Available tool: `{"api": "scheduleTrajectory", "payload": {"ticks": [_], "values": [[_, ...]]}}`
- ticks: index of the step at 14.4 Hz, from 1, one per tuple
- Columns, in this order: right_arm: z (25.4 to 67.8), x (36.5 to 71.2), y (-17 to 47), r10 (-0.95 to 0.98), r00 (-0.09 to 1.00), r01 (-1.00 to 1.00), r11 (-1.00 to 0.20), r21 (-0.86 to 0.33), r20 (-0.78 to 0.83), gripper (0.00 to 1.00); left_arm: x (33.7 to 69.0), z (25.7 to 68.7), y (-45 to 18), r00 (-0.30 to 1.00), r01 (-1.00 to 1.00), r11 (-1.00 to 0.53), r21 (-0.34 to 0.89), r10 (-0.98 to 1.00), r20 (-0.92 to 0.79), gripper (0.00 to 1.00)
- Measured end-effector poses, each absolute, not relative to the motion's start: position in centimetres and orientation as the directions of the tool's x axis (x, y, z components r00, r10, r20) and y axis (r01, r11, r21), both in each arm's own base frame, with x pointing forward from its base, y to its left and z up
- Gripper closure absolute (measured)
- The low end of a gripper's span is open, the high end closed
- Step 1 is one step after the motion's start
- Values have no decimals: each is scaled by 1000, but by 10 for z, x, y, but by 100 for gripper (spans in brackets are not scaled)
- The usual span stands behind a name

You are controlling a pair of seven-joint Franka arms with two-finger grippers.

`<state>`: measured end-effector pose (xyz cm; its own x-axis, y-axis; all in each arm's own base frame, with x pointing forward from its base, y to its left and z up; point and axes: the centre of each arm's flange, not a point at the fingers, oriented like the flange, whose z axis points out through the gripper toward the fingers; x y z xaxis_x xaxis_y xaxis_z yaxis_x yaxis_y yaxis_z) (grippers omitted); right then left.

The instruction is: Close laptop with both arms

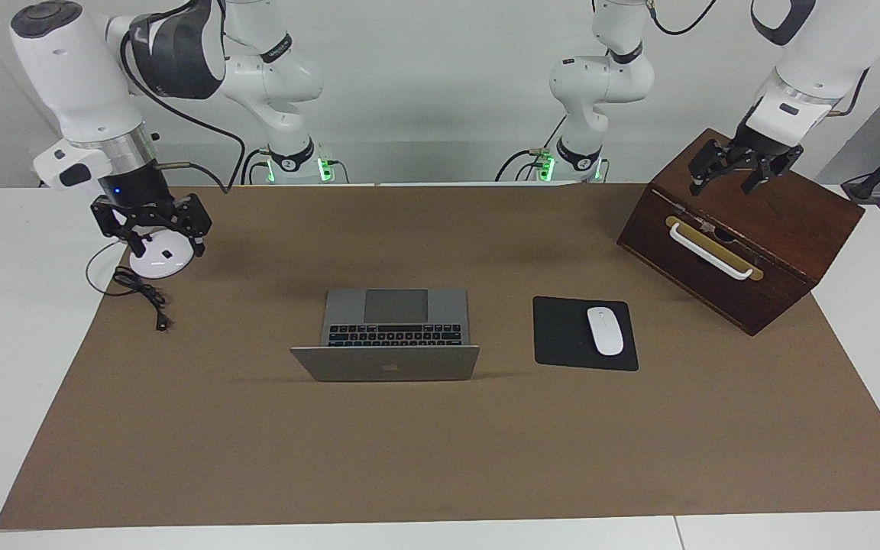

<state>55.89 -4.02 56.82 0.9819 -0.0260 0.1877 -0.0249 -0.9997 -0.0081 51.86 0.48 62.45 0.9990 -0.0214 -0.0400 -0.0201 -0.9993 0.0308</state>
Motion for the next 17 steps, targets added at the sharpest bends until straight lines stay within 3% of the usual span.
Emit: {"api": "scheduleTrajectory", "payload": {"ticks": [17], "values": [[568, 559, -41, -27, 982, -26, -1000, -8, 188, 0, 519, 625, 10, 999, -10, -999, 32, -11, -39, 0]]}}
